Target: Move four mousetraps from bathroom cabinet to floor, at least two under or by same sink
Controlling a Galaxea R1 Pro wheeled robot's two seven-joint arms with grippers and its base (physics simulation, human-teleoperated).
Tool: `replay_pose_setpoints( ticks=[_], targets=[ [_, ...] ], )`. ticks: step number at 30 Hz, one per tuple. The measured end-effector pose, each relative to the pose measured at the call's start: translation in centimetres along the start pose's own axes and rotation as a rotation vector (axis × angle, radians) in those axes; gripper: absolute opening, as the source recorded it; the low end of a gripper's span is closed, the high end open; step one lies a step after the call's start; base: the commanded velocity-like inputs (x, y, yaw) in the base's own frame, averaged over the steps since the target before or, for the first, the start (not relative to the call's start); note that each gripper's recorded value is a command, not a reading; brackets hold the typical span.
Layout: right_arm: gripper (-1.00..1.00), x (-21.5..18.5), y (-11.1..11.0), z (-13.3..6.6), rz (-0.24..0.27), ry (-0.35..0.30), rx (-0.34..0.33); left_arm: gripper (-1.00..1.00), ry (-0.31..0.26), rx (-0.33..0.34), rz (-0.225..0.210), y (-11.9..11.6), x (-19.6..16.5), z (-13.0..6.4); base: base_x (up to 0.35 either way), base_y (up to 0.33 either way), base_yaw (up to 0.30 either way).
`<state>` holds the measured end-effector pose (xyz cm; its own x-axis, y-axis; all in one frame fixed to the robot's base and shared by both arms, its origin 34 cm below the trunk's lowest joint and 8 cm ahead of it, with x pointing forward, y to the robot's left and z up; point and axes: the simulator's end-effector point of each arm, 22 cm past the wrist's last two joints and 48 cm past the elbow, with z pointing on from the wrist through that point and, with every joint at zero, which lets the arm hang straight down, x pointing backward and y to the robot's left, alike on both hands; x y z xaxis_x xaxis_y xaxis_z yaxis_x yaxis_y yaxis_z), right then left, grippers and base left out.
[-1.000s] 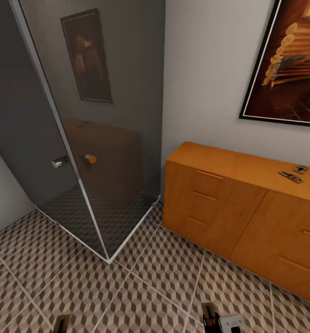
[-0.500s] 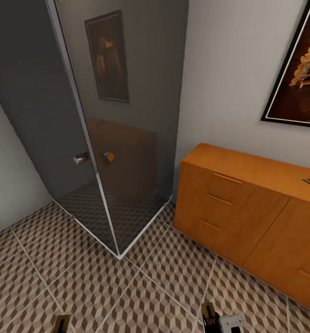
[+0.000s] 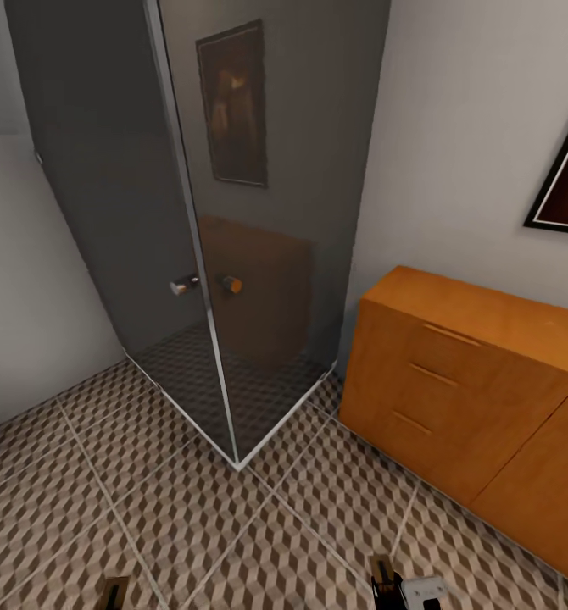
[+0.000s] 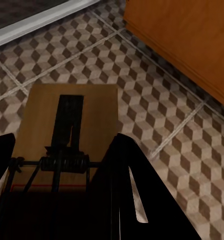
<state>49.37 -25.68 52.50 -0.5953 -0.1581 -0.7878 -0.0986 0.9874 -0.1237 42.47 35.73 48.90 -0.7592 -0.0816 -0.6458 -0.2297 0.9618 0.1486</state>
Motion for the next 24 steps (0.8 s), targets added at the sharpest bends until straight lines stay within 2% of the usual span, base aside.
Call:
replay_pose_setpoints(
  ticks=[24],
  targets=[
    [-1.00, -0.33, -0.05, 0.02, 0.000, -0.007, 0.001, -1.00, -0.007, 0.002, -0.002, -0.08, -0.31, -0.01, 0.000, 0.000, 0.232]
  ],
)
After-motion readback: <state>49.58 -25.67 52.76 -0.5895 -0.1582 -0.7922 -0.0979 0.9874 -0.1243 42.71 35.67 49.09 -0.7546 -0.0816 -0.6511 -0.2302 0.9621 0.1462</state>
